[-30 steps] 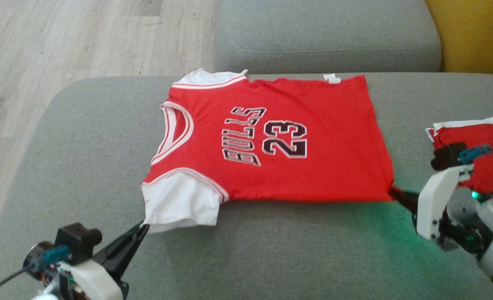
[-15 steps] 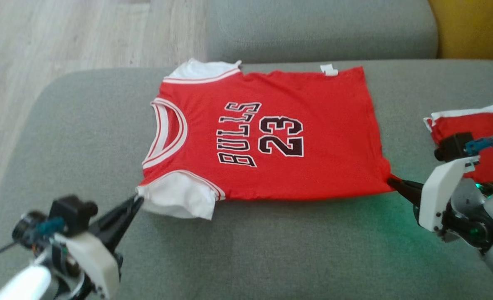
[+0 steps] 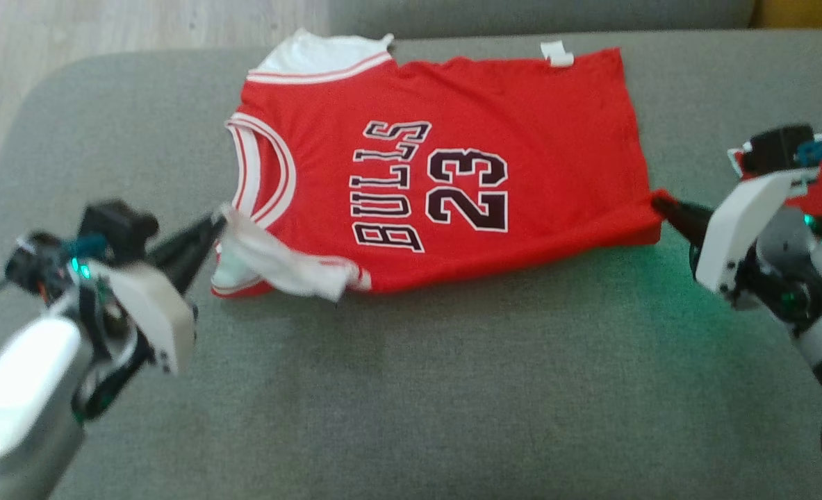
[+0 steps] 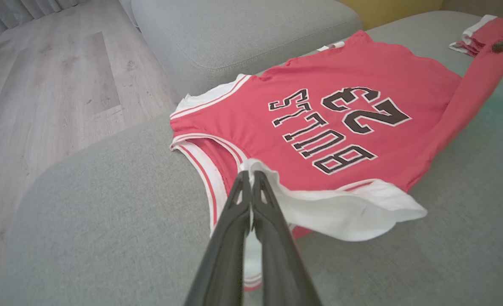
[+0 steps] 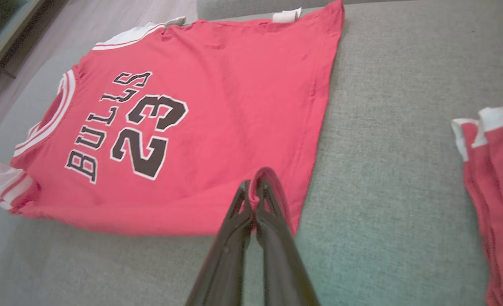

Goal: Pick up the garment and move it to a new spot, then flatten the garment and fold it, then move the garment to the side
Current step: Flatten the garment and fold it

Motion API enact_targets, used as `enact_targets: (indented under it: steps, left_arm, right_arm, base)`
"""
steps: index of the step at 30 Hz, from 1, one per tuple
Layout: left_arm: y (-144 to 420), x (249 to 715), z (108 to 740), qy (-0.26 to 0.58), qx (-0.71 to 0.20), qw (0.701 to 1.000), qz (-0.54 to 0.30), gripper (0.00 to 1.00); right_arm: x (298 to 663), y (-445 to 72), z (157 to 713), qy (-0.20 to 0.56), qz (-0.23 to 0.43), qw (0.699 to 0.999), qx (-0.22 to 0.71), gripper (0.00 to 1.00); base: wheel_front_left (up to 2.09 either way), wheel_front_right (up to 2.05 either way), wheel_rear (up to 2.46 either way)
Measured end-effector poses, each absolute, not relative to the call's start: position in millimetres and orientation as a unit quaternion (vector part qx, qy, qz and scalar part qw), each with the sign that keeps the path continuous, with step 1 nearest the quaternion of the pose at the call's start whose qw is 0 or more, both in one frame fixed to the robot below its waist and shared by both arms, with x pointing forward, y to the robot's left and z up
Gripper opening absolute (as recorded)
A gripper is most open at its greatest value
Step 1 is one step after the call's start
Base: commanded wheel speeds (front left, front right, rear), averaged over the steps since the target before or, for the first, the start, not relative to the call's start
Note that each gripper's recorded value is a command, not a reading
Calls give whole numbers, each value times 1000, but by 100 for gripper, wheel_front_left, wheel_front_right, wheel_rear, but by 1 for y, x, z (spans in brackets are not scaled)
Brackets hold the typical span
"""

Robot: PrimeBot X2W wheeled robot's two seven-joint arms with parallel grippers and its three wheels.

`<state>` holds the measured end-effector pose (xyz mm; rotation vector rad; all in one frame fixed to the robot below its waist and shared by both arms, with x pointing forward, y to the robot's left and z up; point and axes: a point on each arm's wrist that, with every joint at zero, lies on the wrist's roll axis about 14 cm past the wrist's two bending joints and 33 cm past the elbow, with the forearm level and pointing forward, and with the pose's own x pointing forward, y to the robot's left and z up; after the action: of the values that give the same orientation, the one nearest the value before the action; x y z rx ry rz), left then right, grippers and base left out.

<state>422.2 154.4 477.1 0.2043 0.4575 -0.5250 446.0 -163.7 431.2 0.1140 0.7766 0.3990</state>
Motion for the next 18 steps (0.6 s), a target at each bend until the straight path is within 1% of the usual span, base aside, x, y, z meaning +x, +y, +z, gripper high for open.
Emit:
enact_targets:
  steps: [6,13,18]
  left_arm:
    - [161,462,478,224,110,939,-238,0]
    - [159,490,461,244,118,934,-231,0]
    - [156,514,464,227,143,936,-229,0]
  right_arm:
    - [467,-169,427,372,175,910,49,0]
    - [478,-175,412,386,158,907,46,0]
    - [491,-174,412,381,155,911,40,0]
  base:
    - [0,0,0]
    - [0,0,0]
    - [0,0,0]
